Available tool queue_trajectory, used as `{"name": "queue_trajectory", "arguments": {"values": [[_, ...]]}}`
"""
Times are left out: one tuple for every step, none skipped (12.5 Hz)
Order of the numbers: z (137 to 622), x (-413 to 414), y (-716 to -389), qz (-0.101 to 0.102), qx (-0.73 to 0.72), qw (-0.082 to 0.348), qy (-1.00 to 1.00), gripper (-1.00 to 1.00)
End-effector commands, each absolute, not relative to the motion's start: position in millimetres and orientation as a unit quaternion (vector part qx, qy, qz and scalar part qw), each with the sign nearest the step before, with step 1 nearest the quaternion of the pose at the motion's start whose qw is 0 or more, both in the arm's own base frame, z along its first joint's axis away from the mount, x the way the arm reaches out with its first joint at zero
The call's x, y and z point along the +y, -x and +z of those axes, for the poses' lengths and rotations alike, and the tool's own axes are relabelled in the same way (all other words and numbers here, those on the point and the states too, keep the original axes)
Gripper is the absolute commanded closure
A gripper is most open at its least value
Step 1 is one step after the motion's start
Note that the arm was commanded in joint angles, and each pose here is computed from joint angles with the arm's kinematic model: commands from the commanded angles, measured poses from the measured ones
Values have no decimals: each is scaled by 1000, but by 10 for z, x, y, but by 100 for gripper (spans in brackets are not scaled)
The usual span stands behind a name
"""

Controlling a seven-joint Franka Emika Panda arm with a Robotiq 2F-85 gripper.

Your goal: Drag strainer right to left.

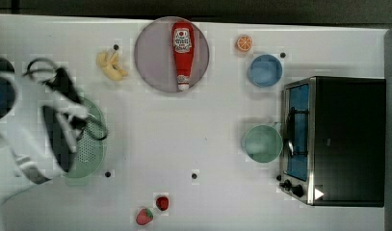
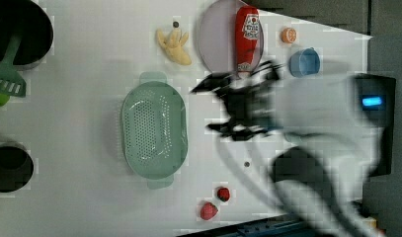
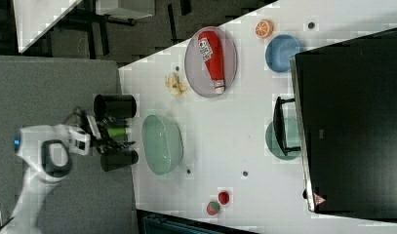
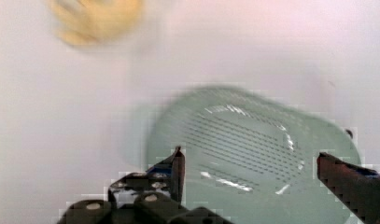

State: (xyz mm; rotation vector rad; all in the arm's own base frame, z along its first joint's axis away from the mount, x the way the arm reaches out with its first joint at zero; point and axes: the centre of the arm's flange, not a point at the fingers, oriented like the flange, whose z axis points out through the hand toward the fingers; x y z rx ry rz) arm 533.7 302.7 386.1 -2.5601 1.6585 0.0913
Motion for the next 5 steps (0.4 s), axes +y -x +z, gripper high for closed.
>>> {"name": "queue_trajectory", "arguments": {"values": [[4820,1453,-5687,-8,502,69,862,-100],[5046,1054,-5641,-12,488,62,871,-100],[5234,665,-5574,-19,473,50,879,-100],[5373,278,-5489,-23,468,30,883,-100],[5476,-80,-5385,-23,468,10,883,-100]]}}
